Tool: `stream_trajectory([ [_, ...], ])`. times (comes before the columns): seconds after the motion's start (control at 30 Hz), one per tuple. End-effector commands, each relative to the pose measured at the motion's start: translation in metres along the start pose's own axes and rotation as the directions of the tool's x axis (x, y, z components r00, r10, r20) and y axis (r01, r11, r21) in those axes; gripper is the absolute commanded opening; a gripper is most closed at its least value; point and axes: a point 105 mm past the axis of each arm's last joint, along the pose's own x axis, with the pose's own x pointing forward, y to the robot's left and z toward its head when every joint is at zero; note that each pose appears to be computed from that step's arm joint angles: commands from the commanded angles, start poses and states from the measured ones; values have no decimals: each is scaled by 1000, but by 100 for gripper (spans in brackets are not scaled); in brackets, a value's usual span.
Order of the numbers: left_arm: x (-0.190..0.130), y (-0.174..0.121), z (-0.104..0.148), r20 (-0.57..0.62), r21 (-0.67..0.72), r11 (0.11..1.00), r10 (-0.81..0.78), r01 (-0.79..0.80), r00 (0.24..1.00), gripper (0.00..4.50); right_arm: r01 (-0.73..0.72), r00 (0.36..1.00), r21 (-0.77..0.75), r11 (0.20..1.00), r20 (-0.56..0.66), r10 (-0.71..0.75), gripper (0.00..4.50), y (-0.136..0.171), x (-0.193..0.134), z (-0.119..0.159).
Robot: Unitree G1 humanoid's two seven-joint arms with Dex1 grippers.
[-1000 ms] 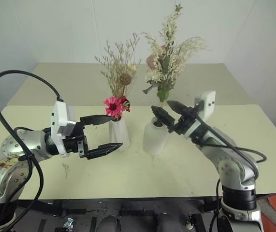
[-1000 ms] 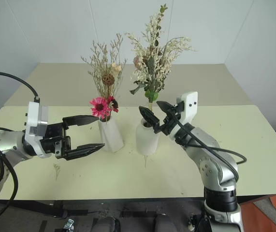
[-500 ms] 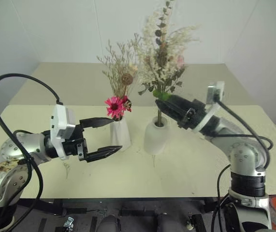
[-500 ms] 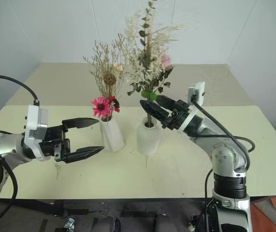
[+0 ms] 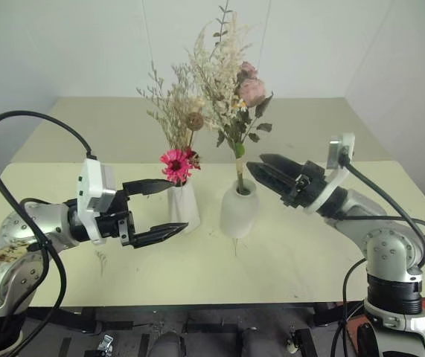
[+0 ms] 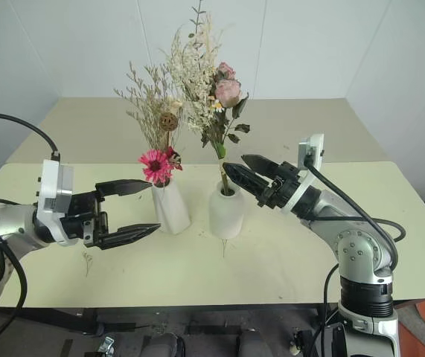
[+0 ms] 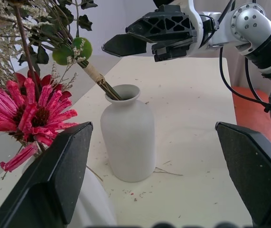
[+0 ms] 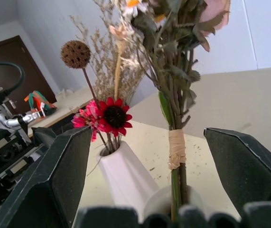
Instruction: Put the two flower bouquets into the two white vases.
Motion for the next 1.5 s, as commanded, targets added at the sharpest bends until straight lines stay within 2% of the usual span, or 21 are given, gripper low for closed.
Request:
stream_trajectory([
  [0.03,-1,1,8,14,45,999,-5,5,1000,450,-53,999,-7,999,6,53,445,-6,20,6],
  [0.2,-1,-2,10,12,48,999,-5,4,1000,450,-128,991,37,991,-26,129,445,-14,42,5],
  [0.37,-6,-3,11,4,54,998,7,-8,1000,450,-228,971,58,972,-55,231,445,-10,49,5],
  [0.5,-7,-5,10,-2,54,998,16,-16,1000,450,-302,950,64,951,-60,306,445,-1,47,8],
  [0.87,-6,-2,9,0,55,998,16,-16,1000,450,-428,904,102,898,56,424,445,20,22,33],
  [1.07,-5,-2,9,2,57,998,10,-10,1000,450,-356,934,75,931,4,357,445,15,13,22],
  [1.3,-4,-1,7,0,52,999,3,-3,1000,450,-188,972,-38,981,-152,180,445,4,-4,-7],
  [1.5,-2,2,7,5,51,999,-10,10,1000,450,-103,978,-128,986,-194,77,445,3,-19,-10],
])
